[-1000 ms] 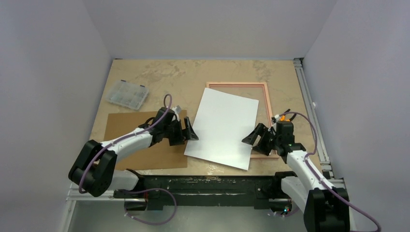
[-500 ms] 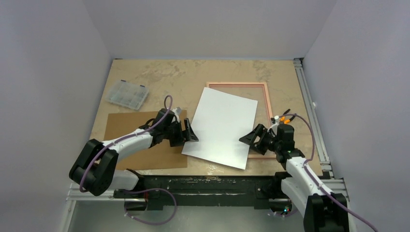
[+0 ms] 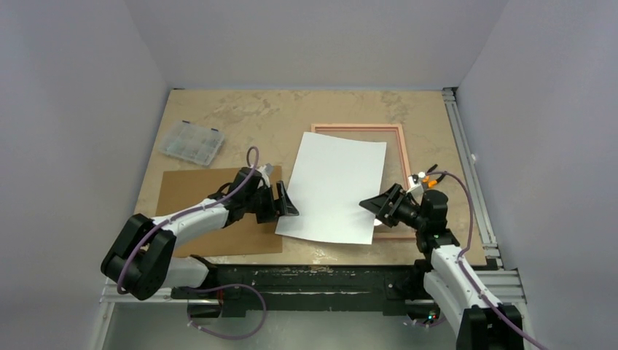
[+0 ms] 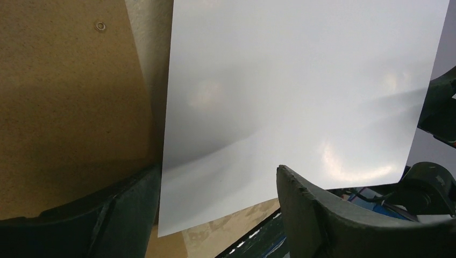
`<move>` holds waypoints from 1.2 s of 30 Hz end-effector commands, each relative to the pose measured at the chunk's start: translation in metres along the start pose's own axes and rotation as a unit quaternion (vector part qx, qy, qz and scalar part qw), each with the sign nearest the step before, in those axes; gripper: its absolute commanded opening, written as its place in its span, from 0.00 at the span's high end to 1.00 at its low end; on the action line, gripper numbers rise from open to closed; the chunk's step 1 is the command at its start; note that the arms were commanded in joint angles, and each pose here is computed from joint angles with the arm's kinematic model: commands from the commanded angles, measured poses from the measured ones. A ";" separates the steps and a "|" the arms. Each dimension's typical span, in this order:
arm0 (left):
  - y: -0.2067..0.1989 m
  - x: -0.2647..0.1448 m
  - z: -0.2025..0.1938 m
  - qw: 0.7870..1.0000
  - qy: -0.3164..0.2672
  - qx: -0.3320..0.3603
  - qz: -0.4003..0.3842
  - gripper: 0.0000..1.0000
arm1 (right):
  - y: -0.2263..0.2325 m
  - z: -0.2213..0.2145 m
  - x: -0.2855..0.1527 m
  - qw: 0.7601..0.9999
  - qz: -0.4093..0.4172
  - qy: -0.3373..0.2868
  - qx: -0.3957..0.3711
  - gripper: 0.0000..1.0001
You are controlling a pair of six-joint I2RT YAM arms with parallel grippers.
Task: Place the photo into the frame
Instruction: Pick up the photo from the photo frame.
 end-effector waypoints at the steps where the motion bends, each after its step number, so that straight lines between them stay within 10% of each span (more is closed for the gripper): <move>1: -0.001 0.002 -0.011 1.000 0.015 0.001 -0.008 0.25 | 0.004 0.004 0.002 1.000 0.024 -0.010 -0.003 0.39; 11: -0.012 0.005 -0.025 1.000 0.023 0.009 -0.020 0.26 | -0.003 0.006 0.007 1.000 0.008 -0.010 -0.006 0.54; 19: -0.015 0.001 -0.026 1.000 0.017 0.013 -0.013 0.25 | 0.011 0.020 0.004 0.999 0.006 -0.003 -0.034 1.00; 36: -0.058 0.014 -0.021 0.999 0.011 0.034 0.019 0.24 | 0.097 0.119 -0.077 0.949 -0.195 -0.122 -0.218 1.00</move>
Point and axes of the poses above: each gripper's point midway between its finger pads, its own x axis out along the fingers, its own y axis along the line the jaws close on, z = x × y, the point moved 6 cm from there along -x, back along the fingers, and after that the axes turned 14 degrees about -x, right-handed, at the moved point
